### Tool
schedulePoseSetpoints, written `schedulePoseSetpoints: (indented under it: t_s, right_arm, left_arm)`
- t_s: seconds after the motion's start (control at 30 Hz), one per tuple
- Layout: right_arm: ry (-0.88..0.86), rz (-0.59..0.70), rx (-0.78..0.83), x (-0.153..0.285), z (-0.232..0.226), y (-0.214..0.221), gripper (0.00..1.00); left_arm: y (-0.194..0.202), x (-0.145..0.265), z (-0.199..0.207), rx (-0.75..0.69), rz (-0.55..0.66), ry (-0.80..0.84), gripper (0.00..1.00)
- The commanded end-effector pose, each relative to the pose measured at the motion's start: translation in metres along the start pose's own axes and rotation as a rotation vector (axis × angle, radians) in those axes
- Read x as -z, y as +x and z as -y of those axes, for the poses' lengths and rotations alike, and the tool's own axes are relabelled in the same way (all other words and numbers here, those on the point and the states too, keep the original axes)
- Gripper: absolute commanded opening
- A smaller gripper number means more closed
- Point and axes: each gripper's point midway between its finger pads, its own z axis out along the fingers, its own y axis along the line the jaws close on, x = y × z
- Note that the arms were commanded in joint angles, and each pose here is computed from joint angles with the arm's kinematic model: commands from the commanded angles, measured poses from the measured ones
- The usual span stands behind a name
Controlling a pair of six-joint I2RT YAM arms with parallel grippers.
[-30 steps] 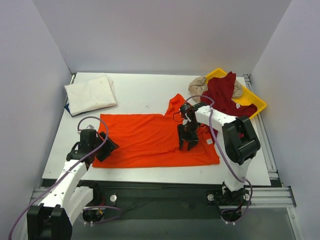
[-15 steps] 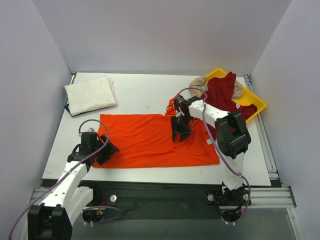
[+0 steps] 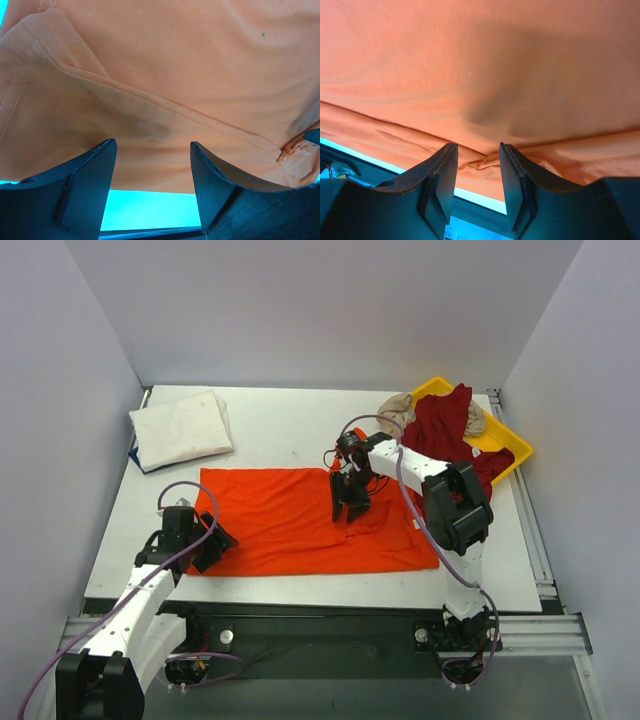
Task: Fold and stack the t-shirts
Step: Fold the flattened tshirt in 1/3 of the way
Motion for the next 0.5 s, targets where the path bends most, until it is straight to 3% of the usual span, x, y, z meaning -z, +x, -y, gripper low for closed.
schedulePoseSetpoints:
  t_s: [0.0,0.47]
  right_arm:
    - [-0.023,0.049,-0.013,0.034,-0.007,0.006,0.39]
    - [0.068,0.075,-0.082,0.048,0.050,0.034,0.40]
  left_arm:
    - [-0.005,0.000,0.002,-0.028,0.026,0.008,0.71]
    - [-0.001,-0.004,-0.002,-0.028,0.009,-0.002,0.72]
